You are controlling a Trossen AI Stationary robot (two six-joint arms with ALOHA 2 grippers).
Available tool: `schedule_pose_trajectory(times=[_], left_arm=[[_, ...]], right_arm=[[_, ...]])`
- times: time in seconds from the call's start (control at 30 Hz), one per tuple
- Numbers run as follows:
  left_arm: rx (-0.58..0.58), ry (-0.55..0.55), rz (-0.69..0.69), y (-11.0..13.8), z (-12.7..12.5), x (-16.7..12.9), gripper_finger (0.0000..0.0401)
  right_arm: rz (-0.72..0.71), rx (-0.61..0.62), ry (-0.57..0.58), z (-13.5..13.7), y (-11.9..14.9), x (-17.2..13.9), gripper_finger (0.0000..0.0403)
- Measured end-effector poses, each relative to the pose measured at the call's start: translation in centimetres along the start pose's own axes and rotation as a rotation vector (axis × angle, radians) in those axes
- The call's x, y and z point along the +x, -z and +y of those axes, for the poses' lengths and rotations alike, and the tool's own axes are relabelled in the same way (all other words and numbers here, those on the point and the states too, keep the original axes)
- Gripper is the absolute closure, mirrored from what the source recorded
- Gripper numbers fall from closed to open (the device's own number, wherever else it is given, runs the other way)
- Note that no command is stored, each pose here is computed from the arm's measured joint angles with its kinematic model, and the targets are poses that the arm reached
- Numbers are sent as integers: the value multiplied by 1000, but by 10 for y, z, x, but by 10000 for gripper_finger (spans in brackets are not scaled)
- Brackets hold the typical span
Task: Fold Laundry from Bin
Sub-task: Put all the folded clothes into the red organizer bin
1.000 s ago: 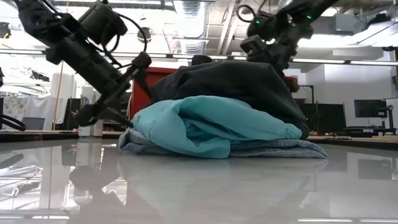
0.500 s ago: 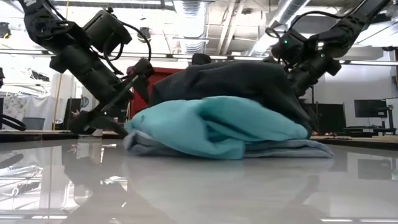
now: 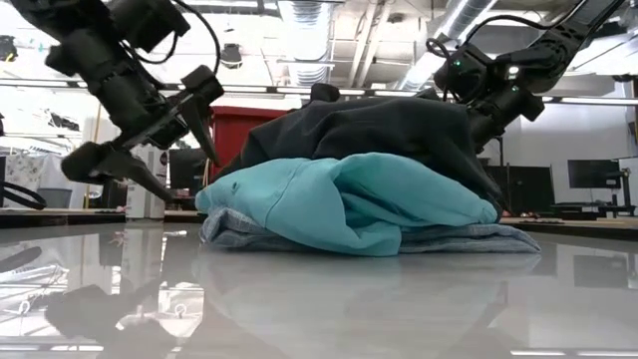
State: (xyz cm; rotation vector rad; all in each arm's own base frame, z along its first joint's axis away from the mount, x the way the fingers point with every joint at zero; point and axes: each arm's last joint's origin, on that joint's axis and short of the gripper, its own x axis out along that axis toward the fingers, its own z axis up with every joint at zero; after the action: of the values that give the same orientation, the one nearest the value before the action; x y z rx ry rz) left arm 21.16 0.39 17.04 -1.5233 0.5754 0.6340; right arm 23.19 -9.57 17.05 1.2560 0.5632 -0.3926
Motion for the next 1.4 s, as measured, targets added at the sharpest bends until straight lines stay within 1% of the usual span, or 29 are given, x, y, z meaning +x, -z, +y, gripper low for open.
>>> schedule_pose_trajectory(times=[0.1, 0.2, 0.23, 0.3, 0.37, 0.47, 0.53, 0.7, 0.77, 0.87, 1.0, 1.1, 1.2, 1.27, 1.33, 1.4], left_arm=[[-26, -4, -47, 10, 1, 2, 106], [-32, -30, -85, 17, 5, 11, 106], [-33, -10, -93, 18, 4, 15, 106], [-37, 62, -107, 18, -3, 21, 106], [-30, 88, -125, 18, -5, 28, 106], [-40, 18, -135, 19, 5, 40, 106], [-65, -3, -127, 21, 9, 48, 106], [-93, 27, -131, 22, 10, 62, 106], [-105, 38, -141, 20, 10, 65, 106], [-114, 67, -134, 20, 9, 71, 106], [-110, 75, -138, 19, 9, 72, 106], [-103, 87, -147, 18, 8, 72, 106], [-100, 102, -154, 15, 8, 77, 116], [-120, 86, -153, 14, 12, 83, 137], [-129, 93, -151, 15, 13, 89, 171], [-122, 103, -142, 15, 13, 92, 217]], right_arm=[[-18, -7, -7, 1, -1, 0, 152], [-31, -9, 1, 1, -1, 0, 152], [-33, -10, -2, 1, -2, 0, 152], [-36, -11, -2, 1, -2, 0, 152], [-41, -11, 2, 1, -2, 0, 152], [-56, -12, 5, 2, -2, 0, 152], [-57, -11, 11, 1, -2, 0, 152], [-58, -14, 56, -1, 2, 2, 152], [-54, -12, 61, -3, 3, 9, 152], [-13, 16, 68, -10, 5, 26, 152], [17, 57, 24, -17, 8, 52, 152], [40, 79, -48, -19, 11, 70, 155], [90, 126, -88, -21, 15, 86, 174], [118, 133, -102, -18, 16, 94, 201], [139, 107, -116, -13, 16, 97, 241], [157, 82, -124, -9, 14, 99, 291]])
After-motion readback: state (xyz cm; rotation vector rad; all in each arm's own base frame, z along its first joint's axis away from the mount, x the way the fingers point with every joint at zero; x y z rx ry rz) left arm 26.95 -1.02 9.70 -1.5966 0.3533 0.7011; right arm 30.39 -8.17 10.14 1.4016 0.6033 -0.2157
